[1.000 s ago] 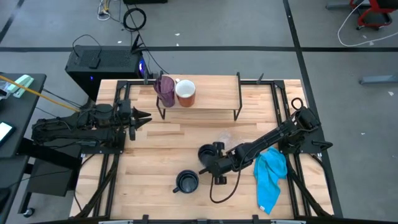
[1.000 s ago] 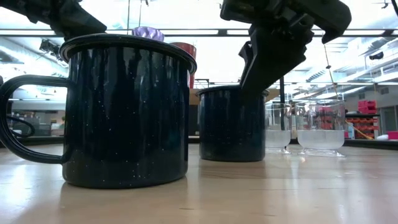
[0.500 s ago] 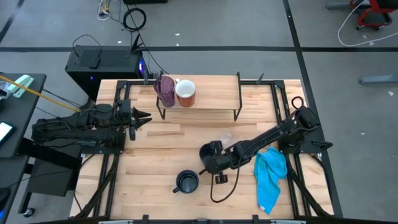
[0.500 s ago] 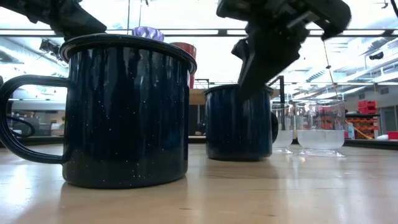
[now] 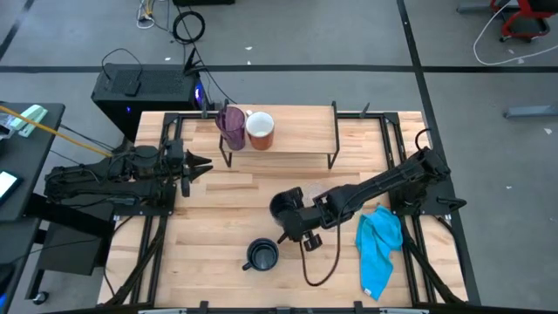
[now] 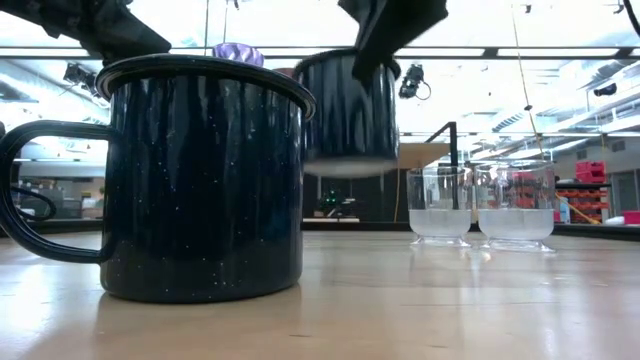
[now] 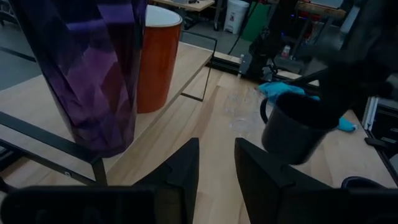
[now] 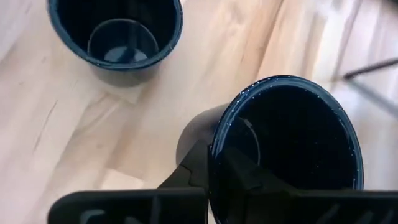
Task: Stack small to large cups/mugs on shelf
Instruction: Put the blue mug on the shelf
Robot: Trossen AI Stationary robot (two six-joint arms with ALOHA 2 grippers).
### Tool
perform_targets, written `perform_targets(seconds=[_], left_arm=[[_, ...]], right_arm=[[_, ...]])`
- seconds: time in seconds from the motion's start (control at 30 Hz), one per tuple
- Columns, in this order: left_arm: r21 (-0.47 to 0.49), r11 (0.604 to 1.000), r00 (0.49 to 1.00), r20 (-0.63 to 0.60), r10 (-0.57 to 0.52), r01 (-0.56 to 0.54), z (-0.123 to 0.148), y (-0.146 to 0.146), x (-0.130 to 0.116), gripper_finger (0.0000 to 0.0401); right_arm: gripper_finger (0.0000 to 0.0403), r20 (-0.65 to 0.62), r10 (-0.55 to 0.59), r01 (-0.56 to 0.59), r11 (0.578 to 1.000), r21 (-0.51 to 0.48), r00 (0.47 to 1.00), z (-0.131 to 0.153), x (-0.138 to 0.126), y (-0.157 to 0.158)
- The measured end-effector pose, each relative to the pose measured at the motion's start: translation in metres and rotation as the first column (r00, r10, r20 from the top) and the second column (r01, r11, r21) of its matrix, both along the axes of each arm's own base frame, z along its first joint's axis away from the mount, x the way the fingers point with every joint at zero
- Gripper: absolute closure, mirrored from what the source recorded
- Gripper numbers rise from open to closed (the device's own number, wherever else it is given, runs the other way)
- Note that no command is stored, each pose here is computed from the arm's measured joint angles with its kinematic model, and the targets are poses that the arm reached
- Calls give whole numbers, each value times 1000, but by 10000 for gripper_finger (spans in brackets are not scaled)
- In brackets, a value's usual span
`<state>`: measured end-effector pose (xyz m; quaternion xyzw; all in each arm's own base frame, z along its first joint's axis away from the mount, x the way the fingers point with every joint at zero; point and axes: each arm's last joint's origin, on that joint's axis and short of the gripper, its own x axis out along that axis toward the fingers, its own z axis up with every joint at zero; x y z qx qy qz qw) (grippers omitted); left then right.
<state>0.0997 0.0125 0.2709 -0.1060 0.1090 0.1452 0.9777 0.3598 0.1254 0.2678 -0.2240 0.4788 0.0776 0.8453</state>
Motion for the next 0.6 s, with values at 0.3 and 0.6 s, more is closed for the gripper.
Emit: perform_targets(seconds=[0.3,0.6], left_arm=[[1,1000,1000,-5,0,0,0,0,0,291],[0,1000,1000,-8,0,0,-1,0,0,291]], right_arm=[[386,-52,173,-181,962,-206,983,39,-10,-31],[386,-120,288,-312,883,-350,950,77,-36,-84]])
